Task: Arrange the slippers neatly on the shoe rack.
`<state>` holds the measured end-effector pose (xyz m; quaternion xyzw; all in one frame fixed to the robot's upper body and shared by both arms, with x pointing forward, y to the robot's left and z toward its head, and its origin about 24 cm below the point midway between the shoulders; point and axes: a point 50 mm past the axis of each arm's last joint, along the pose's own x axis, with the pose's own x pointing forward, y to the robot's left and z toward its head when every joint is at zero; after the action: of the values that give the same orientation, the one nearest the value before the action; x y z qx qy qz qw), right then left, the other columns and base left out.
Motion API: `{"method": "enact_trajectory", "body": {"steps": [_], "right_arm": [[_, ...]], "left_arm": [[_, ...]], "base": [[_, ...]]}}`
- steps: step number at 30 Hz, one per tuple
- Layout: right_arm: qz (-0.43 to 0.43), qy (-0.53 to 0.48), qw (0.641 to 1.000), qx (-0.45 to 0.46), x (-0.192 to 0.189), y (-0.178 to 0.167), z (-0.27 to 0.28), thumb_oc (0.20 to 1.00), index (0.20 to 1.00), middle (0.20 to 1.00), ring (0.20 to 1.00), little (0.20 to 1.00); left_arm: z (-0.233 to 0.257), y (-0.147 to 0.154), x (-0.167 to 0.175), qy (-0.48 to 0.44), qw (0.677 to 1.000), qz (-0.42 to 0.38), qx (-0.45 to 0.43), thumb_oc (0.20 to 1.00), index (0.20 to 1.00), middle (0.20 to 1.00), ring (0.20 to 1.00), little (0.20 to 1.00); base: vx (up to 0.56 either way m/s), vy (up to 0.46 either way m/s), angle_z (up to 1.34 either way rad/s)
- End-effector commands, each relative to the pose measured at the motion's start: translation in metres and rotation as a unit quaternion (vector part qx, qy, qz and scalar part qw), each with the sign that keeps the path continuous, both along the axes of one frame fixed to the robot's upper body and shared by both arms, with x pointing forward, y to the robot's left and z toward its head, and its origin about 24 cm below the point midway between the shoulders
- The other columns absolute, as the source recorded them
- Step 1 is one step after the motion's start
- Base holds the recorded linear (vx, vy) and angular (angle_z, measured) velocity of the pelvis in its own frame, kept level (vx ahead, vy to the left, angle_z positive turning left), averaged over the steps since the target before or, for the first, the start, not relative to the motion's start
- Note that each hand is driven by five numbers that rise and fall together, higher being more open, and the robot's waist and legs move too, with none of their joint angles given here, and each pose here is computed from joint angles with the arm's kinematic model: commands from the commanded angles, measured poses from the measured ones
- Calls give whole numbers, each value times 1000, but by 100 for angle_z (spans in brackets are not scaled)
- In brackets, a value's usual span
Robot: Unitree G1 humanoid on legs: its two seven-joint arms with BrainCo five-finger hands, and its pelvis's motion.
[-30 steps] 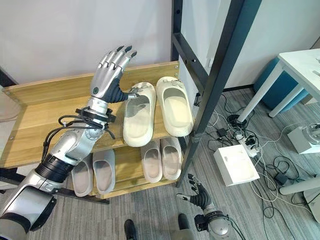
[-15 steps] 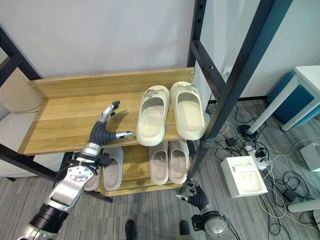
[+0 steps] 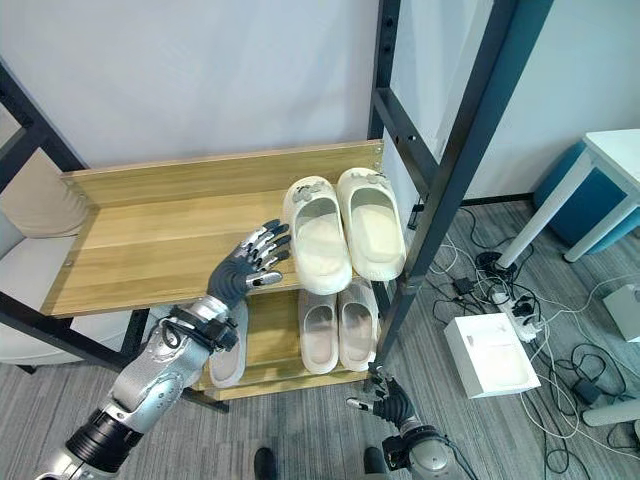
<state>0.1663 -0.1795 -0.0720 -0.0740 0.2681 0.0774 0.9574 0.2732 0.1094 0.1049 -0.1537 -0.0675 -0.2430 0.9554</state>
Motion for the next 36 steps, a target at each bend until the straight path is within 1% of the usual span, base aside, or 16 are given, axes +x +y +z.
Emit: {"method": "enact_trajectory", "body": {"steps": [1, 4, 8, 10, 12, 14, 18, 21, 22, 23, 25, 30, 32, 34, 35, 36], "right_arm": [[15, -61, 998, 21, 17, 13, 18, 1000, 1000, 1000, 1000, 1000], [4, -74, 997, 25, 18, 12, 20, 1000, 1000, 1000, 1000, 1000], [-18, -82, 996, 20, 18, 10, 19, 1000, 1000, 1000, 1000, 1000], [-24, -92, 995, 17, 20, 9, 21, 1000, 1000, 1000, 1000, 1000], [-25, -99, 994, 22, 23, 7, 24, 1000, 1000, 1000, 1000, 1000], [-16, -88, 995, 36, 19, 10, 20, 1000, 1000, 1000, 1000, 1000], [4, -79, 996, 36, 17, 15, 16, 1000, 1000, 1000, 1000, 1000], [20, -83, 996, 40, 19, 18, 18, 1000, 1000, 1000, 1000, 1000], [36, -86, 995, 39, 21, 21, 19, 1000, 1000, 1000, 1000, 1000], [36, -86, 995, 39, 21, 21, 19, 1000, 1000, 1000, 1000, 1000], [58, -84, 994, 36, 23, 24, 19, 1000, 1000, 1000, 1000, 1000], [74, -72, 994, 30, 22, 21, 17, 1000, 1000, 1000, 1000, 1000], [75, -70, 994, 29, 21, 19, 17, 1000, 1000, 1000, 1000, 1000], [71, -68, 995, 26, 20, 15, 17, 1000, 1000, 1000, 1000, 1000], [56, -65, 996, 27, 18, 12, 17, 1000, 1000, 1000, 1000, 1000], [57, -65, 996, 27, 18, 12, 17, 1000, 1000, 1000, 1000, 1000]], "left_arm": [[21, -20, 18, -37, 999, -8, -22, 1000, 1000, 1000, 1000, 1000], [35, -20, 22, -83, 996, 17, -7, 1000, 1000, 1000, 1000, 1000], [46, 12, 22, -162, 973, 144, 76, 1000, 1000, 1000, 1000, 1000], [53, 27, 14, -185, 964, 178, 68, 1000, 1000, 1000, 1000, 1000], [65, 39, -3, -203, 968, 150, -1, 1000, 1000, 1000, 1000, 1000], [67, 43, -25, -209, 974, 75, -53, 1000, 1000, 1000, 1000, 1000], [65, 33, -41, -196, 977, -17, -87, 1000, 1000, 1000, 1000, 1000], [62, 22, -49, -187, 975, -104, -64, 1000, 1000, 1000, 1000, 1000], [52, 16, -53, -165, 973, -160, -25, 1000, 1000, 1000, 1000, 1000], [52, 16, -53, -165, 973, -160, -25, 1000, 1000, 1000, 1000, 1000], [19, 13, -56, -90, 970, -222, 44, 1000, 1000, 1000, 1000, 1000], [-41, 37, -64, 25, 952, -240, 190, 1000, 1000, 1000, 1000, 1000], [-51, 40, -65, 40, 948, -238, 208, 1000, 1000, 1000, 1000, 1000], [-69, 52, -67, 67, 944, -206, 247, 1000, 1000, 1000, 1000, 1000], [-86, 72, -67, 85, 945, -108, 296, 1000, 1000, 1000, 1000, 1000], [-87, 72, -67, 84, 945, -107, 296, 1000, 1000, 1000, 1000, 1000]], "base": [[0, 0, 0], [17, -8, -6], [15, -8, -4], [3, -27, 21], [-7, -5, 14], [2, 5, 3], [-4, 3, 7], [0, 0, 0], [0, 0, 0], [0, 0, 0], [0, 0, 0], [-1, 9, 2], [0, 0, 0], [-3, 16, 1], [0, 0, 0], [0, 0, 0]]}}
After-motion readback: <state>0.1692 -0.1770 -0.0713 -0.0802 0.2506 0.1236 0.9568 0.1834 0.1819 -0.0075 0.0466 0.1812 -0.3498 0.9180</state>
